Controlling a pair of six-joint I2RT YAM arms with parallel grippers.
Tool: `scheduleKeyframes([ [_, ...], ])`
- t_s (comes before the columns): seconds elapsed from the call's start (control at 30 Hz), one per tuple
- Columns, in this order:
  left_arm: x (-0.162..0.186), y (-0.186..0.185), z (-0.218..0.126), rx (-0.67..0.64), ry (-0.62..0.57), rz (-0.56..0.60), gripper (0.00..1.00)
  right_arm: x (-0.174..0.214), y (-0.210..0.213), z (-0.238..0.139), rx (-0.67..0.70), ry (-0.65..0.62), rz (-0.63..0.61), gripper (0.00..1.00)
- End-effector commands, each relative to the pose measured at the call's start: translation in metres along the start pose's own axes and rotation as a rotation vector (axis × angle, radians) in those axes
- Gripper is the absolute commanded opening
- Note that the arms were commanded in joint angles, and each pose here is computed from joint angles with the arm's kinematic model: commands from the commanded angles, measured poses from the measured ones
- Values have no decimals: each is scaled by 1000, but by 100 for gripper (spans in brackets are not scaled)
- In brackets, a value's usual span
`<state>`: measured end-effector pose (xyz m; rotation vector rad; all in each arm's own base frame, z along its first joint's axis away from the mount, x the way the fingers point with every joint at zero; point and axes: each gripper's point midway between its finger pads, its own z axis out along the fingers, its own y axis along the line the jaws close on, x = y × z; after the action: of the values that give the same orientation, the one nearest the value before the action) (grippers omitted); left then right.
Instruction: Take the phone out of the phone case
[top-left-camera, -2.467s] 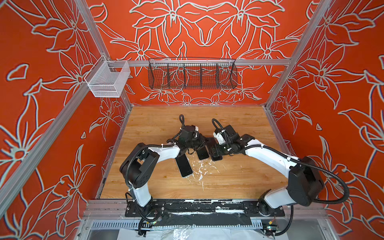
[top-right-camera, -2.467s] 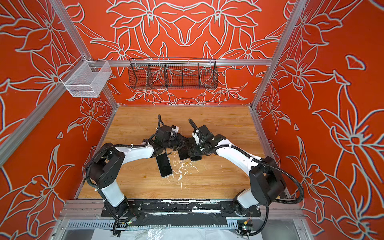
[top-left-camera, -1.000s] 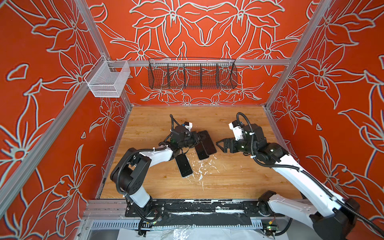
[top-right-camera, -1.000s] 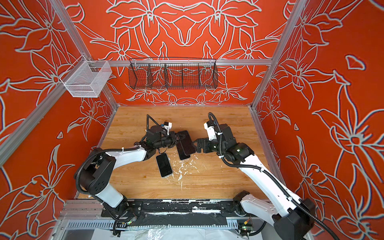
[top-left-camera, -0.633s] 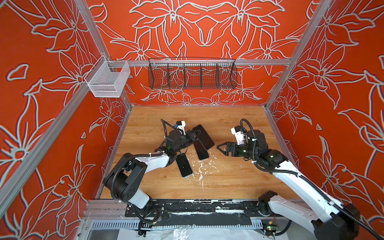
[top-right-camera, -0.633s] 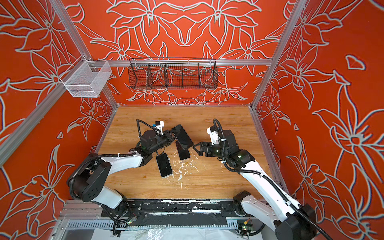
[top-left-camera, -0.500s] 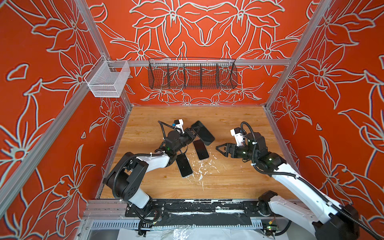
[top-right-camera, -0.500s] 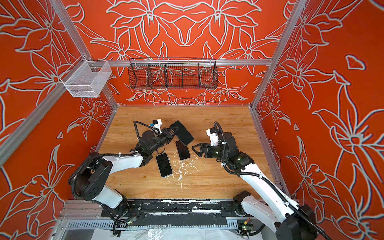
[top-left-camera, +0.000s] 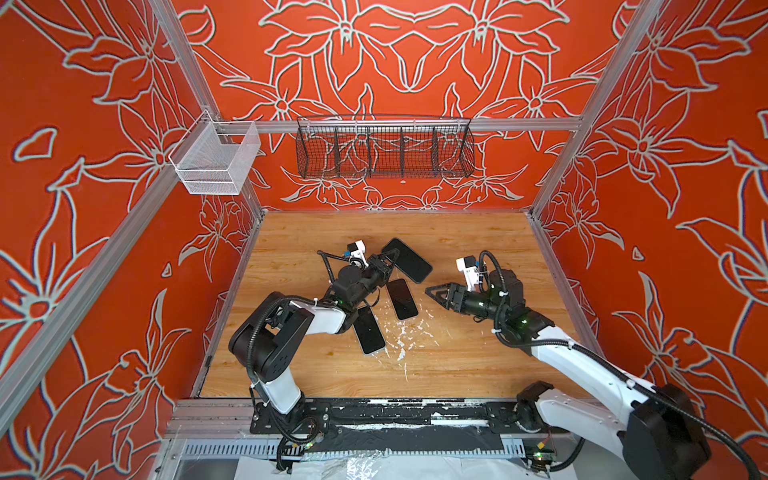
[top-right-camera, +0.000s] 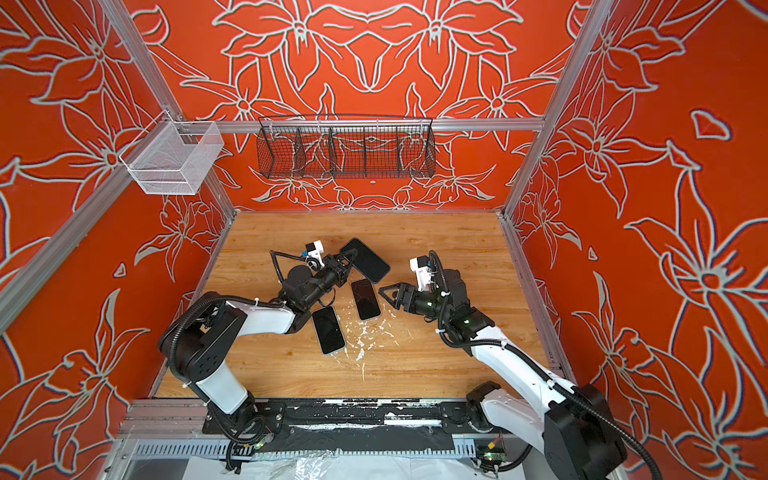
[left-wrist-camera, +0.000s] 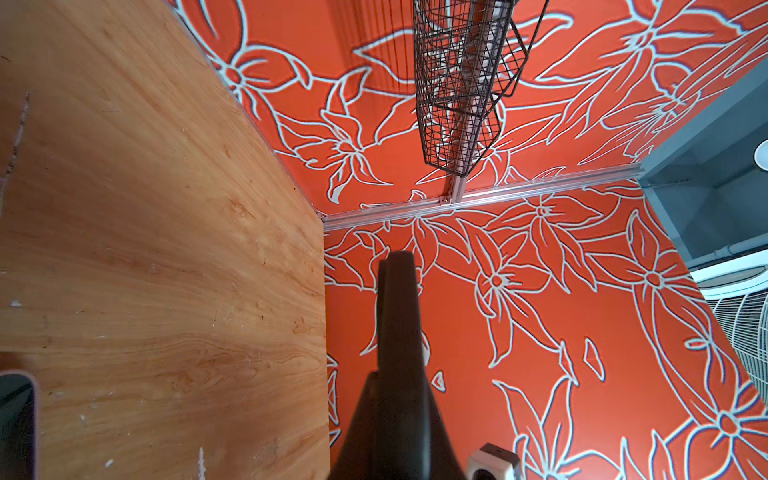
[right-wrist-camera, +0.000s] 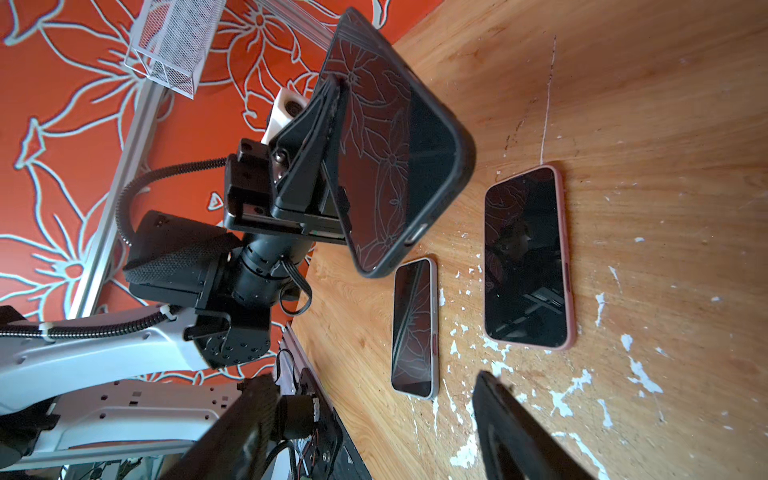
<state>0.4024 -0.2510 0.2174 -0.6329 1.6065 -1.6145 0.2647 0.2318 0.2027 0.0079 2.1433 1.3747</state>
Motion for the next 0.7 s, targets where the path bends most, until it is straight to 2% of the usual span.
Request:
scheduleKeyframes([
  [0.0, -5, -34, 2, 128, -23, -21, 0, -11, 13, 4, -66, -47, 2, 72],
  [0.67, -2, -44, -2, 147, -16, -53, 0, -22, 28, 43, -176, -73, 21, 49],
])
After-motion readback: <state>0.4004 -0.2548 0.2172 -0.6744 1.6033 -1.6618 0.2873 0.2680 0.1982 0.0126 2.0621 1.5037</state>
